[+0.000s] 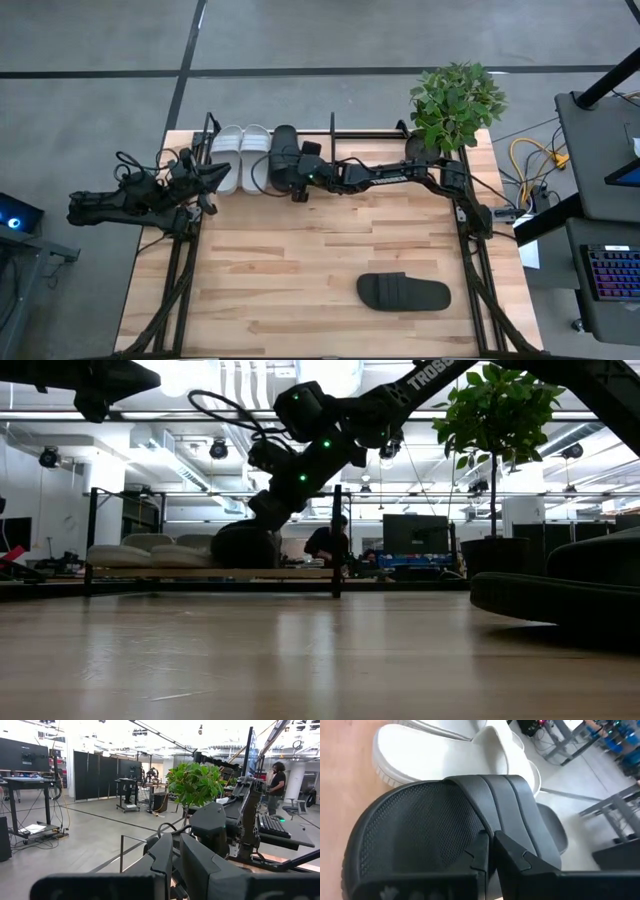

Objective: Pick and place slides into the shelf
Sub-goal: Put the top black slides on the shelf

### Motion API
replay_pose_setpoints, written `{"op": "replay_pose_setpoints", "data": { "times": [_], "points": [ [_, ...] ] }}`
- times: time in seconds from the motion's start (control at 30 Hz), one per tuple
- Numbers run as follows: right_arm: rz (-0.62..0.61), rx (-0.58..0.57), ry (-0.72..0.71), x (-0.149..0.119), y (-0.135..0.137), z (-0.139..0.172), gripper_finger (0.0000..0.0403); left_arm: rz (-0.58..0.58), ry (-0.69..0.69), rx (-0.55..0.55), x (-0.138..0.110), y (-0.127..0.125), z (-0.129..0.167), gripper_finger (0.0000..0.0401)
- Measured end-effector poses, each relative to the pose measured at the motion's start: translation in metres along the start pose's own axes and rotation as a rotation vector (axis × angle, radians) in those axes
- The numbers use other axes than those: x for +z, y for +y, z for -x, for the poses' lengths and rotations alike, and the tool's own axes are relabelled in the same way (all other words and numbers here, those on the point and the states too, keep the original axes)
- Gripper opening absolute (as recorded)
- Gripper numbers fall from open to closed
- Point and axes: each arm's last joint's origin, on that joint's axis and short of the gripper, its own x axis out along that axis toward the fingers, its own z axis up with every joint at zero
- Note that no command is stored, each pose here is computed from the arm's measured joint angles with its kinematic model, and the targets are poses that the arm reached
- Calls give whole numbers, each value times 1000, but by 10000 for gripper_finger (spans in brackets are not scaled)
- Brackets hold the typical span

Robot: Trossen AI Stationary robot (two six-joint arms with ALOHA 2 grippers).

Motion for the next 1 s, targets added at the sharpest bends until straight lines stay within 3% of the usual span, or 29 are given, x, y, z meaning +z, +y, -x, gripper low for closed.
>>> {"op": "replay_pose_setpoints", "data": {
  "times": [1.0],
  "points": [
    [-59,13,5,-12,9,-10,13,1,-2,0,0,0,0,22]
  ]
}}
